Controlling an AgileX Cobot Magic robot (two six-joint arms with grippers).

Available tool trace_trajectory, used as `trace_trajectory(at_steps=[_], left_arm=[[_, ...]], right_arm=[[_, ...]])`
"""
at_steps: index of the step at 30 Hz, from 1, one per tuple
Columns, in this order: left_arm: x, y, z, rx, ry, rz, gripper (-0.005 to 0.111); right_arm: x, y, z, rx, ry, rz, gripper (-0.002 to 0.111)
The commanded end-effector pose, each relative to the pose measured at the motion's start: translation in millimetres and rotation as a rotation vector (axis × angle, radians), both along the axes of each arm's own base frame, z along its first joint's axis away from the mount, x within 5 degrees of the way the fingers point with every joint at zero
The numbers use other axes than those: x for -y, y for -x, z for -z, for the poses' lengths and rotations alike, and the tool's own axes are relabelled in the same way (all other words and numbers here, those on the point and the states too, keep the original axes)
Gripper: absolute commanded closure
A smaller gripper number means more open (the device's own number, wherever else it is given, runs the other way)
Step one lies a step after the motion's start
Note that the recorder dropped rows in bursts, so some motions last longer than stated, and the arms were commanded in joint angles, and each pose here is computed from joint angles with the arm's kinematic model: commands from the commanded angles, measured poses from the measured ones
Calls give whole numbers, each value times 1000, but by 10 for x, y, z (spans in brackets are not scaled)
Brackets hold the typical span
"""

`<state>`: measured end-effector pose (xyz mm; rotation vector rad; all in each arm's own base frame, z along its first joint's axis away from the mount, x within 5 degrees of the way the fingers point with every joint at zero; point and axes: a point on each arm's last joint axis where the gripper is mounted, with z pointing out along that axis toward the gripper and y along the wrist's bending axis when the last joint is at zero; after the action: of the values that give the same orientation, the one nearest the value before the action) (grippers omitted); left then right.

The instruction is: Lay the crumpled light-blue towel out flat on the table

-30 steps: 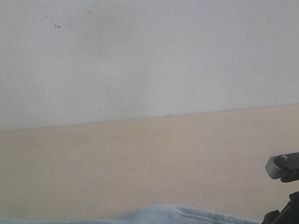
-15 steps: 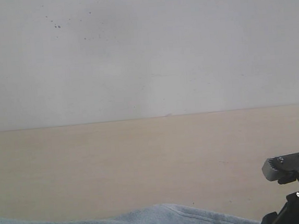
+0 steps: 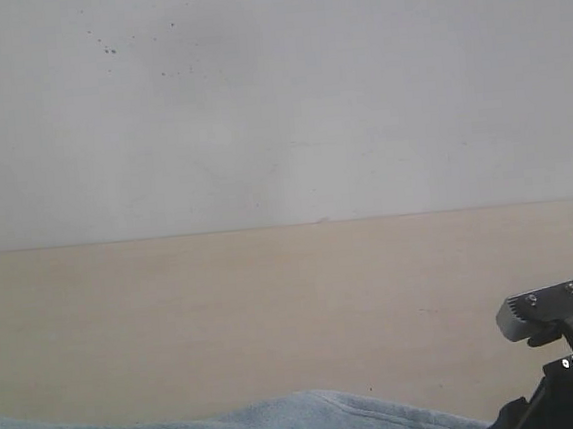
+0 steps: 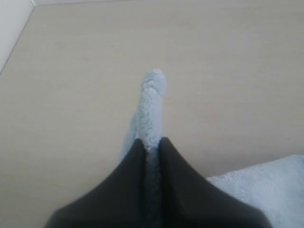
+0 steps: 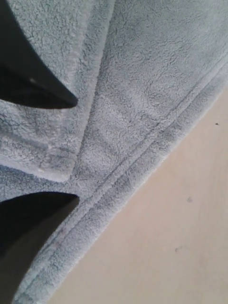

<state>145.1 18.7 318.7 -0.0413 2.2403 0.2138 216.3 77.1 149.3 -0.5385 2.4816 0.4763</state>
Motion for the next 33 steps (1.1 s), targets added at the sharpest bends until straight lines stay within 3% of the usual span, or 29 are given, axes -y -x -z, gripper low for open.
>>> trace_trajectory(at_steps=[1, 5, 12, 14, 18, 19, 25, 27, 29, 30, 33], left_arm=[[2, -2, -26, 26, 16, -6, 103], [2, -3, -27, 28, 16, -5, 103], [5, -21, -14, 20, 22, -5, 103], [6, -21, -14, 20, 24, -5, 103], [12, -23, -16, 23, 24, 0, 103], [15, -24, -16, 24, 28, 0, 103], [39, -31, -20, 36, 69, 2, 103], [48, -29, -15, 32, 84, 3, 103], [57, -28, -13, 28, 83, 16, 103], [60, -28, -12, 28, 88, 16, 103], [60, -33, -19, 35, 77, 26, 103]], right_arm=[[-13, -38, -33, 43, 24, -57, 57], [-35, -114, -106, 69, 10, -54, 57], [-188, -267, -368, 75, -153, -76, 61], [-272, -291, -490, 80, -227, -147, 61], [-531, -181, -946, 21, -537, -475, 61], [-567, -88, -1043, -59, -639, -555, 61], [-512, 92, -759, -189, -627, -450, 61], [-433, -40, -603, -128, -489, -269, 61], [-374, -173, -587, -124, -448, -91, 61], [-404, -233, -682, -106, -514, -65, 61], [-557, -241, -1263, 84, -839, -283, 61]])
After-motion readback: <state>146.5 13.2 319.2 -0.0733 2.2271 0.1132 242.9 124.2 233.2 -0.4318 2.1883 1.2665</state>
